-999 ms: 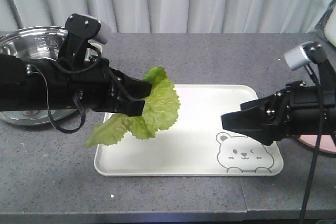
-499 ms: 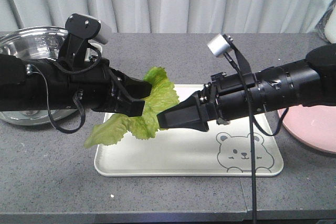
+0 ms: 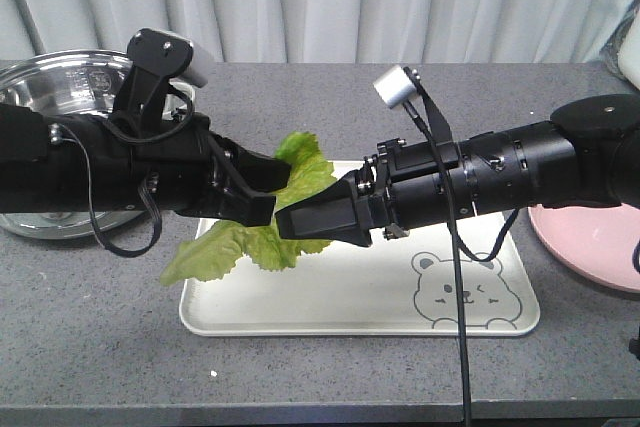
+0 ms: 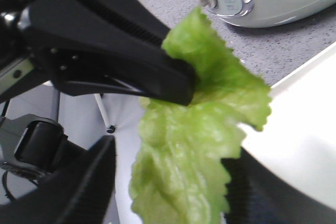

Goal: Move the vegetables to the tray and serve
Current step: 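Grasp the lettuce leaf with the right gripper from the left gripper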

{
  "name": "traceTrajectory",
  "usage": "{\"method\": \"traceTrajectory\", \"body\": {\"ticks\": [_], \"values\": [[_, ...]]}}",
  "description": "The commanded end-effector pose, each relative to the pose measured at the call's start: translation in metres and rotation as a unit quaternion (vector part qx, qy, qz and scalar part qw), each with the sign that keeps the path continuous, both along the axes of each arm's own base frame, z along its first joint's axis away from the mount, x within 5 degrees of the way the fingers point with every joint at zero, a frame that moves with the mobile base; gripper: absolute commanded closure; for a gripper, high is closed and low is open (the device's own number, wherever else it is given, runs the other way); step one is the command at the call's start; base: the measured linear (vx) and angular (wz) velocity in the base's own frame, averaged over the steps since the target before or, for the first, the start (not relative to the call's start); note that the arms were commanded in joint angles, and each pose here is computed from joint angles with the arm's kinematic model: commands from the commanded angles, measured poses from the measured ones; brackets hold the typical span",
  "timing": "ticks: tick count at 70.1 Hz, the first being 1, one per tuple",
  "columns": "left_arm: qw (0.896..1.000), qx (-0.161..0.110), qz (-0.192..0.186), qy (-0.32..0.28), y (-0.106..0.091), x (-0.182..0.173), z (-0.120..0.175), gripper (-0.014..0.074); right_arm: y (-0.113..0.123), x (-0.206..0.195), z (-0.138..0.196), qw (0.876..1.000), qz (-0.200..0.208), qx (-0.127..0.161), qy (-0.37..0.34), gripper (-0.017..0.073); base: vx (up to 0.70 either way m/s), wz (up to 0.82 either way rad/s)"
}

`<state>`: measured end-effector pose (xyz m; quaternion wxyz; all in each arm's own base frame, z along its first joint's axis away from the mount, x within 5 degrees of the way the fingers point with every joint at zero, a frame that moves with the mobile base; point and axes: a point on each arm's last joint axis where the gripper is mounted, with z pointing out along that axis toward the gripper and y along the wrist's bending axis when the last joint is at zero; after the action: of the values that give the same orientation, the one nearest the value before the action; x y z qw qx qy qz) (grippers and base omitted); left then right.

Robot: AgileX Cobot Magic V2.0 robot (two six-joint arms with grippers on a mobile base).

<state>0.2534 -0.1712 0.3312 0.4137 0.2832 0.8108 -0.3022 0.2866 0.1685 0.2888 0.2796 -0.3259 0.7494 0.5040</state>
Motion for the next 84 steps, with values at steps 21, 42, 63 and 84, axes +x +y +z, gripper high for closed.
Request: {"method": "traceTrajectory", "body": {"ticks": [21, 42, 63, 84], "values": [[0.999, -0.033, 0.010, -0.022, 0.0000, -0.0036, 0.0198, 0.0599, 0.0003, -0.0005, 0.0227, 0.999, -0.011, 0.035, -0.032, 0.0575, 0.00, 0.00], [0.999, -0.033, 0.011, -0.022, 0.0000, -0.0035, 0.0198, 0.0435, 0.0002, -0.0005, 0.0226, 0.999, -0.010, 0.034, -0.032, 0.0569, 0.00, 0.00], [0.999, -0.029, 0.009, -0.024, 0.0002, -0.0035, 0.0194, 0.0016, 0.0001, 0.0002, 0.0224, 0.999, -0.014, 0.033, -0.033, 0.0569, 0.00, 0.00], [0.999, 0.000, 0.002, -0.044, 0.0045, -0.0059, 0.0209, -0.0005, -0.0095, -0.0020, 0.0247, 0.995, -0.044, -0.044, -0.073, 0.0565, 0.00, 0.00]]}}
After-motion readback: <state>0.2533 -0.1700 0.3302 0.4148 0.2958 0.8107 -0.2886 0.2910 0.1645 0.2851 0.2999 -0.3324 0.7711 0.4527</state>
